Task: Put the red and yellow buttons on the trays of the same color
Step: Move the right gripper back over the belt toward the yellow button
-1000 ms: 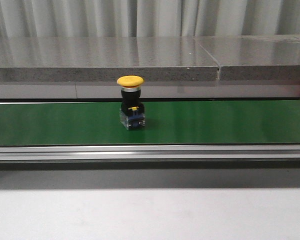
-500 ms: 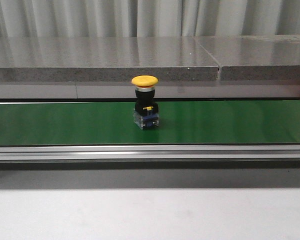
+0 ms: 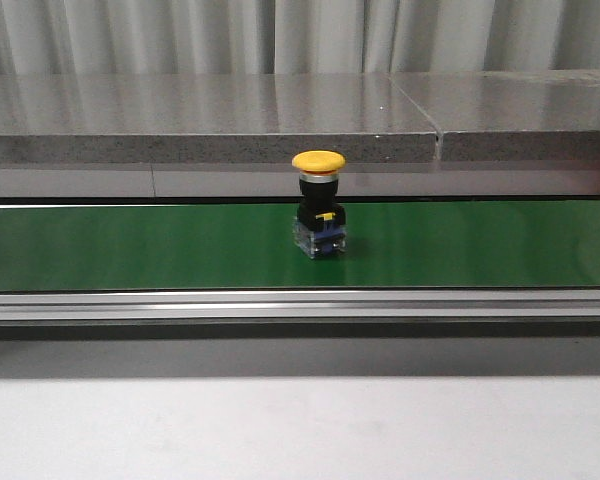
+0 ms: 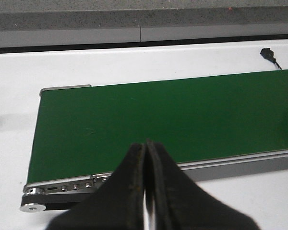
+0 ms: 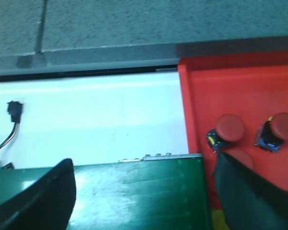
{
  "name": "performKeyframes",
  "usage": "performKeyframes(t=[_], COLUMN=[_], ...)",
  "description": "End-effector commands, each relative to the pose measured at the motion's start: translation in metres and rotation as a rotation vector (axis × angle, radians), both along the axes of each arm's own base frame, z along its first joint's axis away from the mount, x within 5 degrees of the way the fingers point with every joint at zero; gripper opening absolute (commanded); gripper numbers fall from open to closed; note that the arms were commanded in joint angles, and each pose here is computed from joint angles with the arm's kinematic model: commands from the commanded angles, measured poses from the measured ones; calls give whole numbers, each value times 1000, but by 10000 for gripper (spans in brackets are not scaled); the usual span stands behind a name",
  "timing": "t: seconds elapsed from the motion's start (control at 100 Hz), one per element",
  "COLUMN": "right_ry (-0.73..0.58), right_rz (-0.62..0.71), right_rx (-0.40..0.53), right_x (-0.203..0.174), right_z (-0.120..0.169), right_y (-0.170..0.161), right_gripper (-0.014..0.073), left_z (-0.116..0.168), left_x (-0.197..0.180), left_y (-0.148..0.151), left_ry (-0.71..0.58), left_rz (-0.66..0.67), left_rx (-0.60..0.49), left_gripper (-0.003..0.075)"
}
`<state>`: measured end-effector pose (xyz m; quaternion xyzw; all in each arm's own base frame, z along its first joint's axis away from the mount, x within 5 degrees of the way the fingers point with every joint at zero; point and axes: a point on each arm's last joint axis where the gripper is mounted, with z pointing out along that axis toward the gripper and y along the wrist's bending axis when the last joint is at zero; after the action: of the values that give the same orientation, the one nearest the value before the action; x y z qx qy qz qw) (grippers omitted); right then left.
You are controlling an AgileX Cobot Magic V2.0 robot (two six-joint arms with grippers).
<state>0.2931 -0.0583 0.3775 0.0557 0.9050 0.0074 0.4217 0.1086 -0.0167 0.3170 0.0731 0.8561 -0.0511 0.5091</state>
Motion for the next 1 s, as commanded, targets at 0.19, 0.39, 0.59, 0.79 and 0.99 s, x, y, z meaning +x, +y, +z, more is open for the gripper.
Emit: performKeyframes(t=[0.19, 0.39, 0.59, 0.79, 0.99], right_ry=[2, 81, 128, 201, 264], right_rz=[165, 273, 380, 515, 633], right_rx=[-21, -12, -21, -53, -82], right_x=[-28, -34, -37, -30, -19], right_z=[24, 19, 15, 0, -20], right_y=[44, 69, 93, 119, 148], right_gripper=[594, 594, 594, 594, 594], left_z=[15, 15, 15, 15, 15], left_x=[2, 2, 2, 2, 2], left_y=[-1, -1, -1, -1, -1], left_ry=[-93, -93, -93, -93, -93], left_rz=[2, 2, 2, 2, 2], left_rx=[-19, -19, -19, -19, -19], left_gripper=[-21, -21, -21, -21, -21])
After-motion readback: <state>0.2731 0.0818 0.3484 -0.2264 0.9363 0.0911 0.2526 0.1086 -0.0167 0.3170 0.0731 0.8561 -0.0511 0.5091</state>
